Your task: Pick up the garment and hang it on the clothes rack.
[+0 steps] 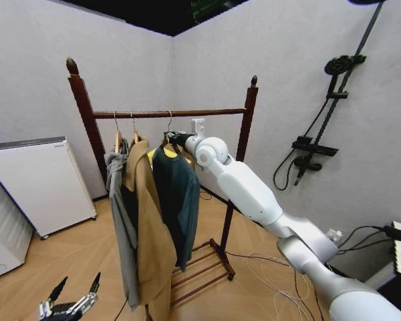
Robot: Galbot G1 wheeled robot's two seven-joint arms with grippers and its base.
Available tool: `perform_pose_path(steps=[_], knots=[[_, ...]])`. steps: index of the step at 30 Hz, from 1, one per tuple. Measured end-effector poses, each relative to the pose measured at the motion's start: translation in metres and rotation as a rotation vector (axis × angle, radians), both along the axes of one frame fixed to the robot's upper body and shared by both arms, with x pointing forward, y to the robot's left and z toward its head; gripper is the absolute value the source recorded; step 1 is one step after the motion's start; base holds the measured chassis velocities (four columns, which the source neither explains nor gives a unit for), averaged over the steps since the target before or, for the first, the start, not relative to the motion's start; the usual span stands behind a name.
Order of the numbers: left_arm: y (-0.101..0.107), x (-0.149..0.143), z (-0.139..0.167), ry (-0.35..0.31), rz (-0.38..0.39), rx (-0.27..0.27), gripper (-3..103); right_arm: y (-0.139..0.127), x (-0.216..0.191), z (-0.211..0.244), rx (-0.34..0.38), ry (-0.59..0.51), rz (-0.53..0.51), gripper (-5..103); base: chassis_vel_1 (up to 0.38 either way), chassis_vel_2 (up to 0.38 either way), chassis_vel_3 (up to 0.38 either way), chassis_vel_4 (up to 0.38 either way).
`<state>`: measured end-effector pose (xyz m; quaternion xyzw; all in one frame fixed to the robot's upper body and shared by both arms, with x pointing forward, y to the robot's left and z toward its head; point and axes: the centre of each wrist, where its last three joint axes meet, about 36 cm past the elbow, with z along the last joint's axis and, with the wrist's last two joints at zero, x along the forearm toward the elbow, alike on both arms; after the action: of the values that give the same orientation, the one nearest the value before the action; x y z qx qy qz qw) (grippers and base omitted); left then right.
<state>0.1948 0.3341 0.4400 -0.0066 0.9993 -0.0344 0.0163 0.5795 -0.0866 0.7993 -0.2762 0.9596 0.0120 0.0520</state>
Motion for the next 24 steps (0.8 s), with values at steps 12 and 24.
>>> perform_pose_path(steps=[12,24], knots=[[0.000,0.000,0.000,0.000,0.000,0.000,100,-0.090,-0.119,-0.089,0.015,-0.004,-0.038,79,0.000,0.000,0.000,0.000],[0.000,0.000,0.000,0.000,0.000,0.000,100,-0.124,-0.213,-0.230,-0.022,0.092,-0.285,100,0.000,0.000,0.000,0.000]])
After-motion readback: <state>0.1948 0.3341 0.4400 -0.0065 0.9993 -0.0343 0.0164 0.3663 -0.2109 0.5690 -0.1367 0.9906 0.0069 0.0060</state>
